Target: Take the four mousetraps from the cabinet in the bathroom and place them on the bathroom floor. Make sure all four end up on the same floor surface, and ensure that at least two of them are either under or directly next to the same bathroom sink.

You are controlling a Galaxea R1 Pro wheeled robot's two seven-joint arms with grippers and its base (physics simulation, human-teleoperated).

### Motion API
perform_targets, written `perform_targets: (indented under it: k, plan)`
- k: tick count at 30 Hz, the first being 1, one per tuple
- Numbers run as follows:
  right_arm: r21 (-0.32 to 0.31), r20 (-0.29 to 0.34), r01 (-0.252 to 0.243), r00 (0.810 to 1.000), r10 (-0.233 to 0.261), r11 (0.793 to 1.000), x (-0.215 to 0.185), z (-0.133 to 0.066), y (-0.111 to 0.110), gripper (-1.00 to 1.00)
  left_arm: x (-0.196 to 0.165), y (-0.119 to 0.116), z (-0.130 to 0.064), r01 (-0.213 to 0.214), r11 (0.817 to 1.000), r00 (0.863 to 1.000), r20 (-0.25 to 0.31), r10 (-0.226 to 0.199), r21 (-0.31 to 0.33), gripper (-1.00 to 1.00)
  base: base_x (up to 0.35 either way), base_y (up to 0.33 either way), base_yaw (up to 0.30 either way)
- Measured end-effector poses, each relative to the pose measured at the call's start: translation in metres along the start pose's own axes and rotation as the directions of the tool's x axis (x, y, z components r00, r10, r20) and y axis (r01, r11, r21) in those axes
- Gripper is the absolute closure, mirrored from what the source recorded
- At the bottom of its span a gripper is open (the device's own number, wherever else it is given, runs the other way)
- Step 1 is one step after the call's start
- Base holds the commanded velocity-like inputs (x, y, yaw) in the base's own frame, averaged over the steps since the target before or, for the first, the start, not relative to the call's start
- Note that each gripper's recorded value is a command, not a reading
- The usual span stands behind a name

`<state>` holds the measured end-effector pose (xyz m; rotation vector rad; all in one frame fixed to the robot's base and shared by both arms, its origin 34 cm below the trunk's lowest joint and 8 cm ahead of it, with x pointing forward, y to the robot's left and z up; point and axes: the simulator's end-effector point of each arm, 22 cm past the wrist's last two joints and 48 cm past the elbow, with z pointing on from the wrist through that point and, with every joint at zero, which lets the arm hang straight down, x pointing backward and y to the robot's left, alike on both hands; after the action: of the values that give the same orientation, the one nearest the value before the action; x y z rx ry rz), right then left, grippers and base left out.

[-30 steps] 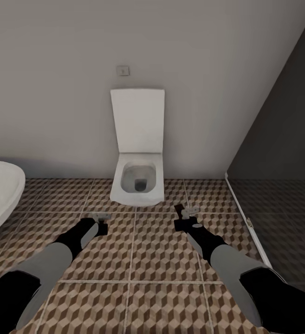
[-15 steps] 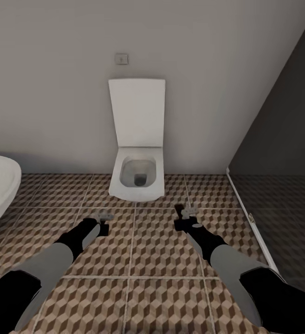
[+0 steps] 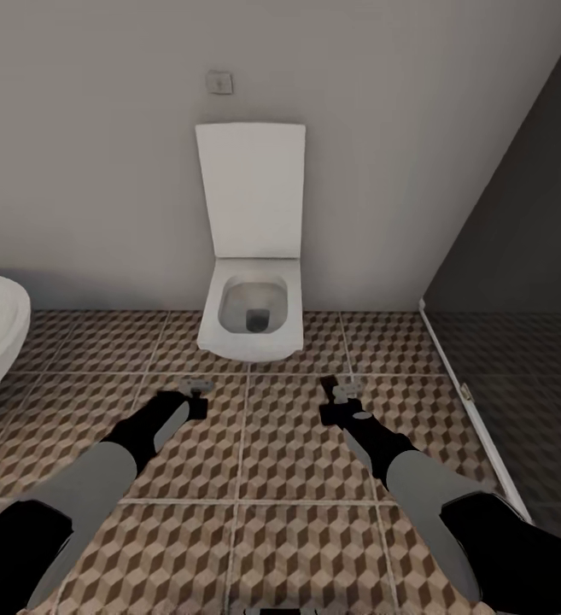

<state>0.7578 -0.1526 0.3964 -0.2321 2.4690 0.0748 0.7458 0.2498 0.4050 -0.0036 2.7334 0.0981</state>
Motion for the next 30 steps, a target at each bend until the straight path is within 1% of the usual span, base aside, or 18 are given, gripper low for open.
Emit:
perform_targets:
  k: [20, 22, 26, 30]
  plan:
    - [-0.007, -0.027, 0.000, 1.000, 0.000, 1.000, 0.050, 0.038, 0.005, 1.00, 0.038, -0.005, 0.049, -0.005, 1.000, 1.000, -0.026, 0.005, 0.003, 1.00, 0.000, 0.000, 0.000]
    - [-0.007, -0.030, 0.000, 1.000, 0.000, 1.000, 0.055, 0.042, 0.006, 1.00, 0.042, -0.007, 0.054, -0.010, 1.000, 1.000, -0.030, 0.010, 0.003, 1.00, 0.000, 0.000, 0.000]
    - [-0.009, -0.035, 0.000, 0.999, 0.000, 1.000, 0.065, 0.050, 0.007, 1.00, 0.052, -0.010, 0.064, -0.032, 0.999, 0.999, -0.037, 0.032, 0.002, 1.00, 0.000, 0.000, 0.000]
    - [-0.010, -0.040, 0.001, 0.999, -0.001, 1.000, 0.075, 0.057, 0.008, 1.00, 0.061, -0.012, 0.074, -0.041, 0.999, 0.998, -0.042, 0.041, 0.002, 1.00, 0.000, 0.000, 0.000]
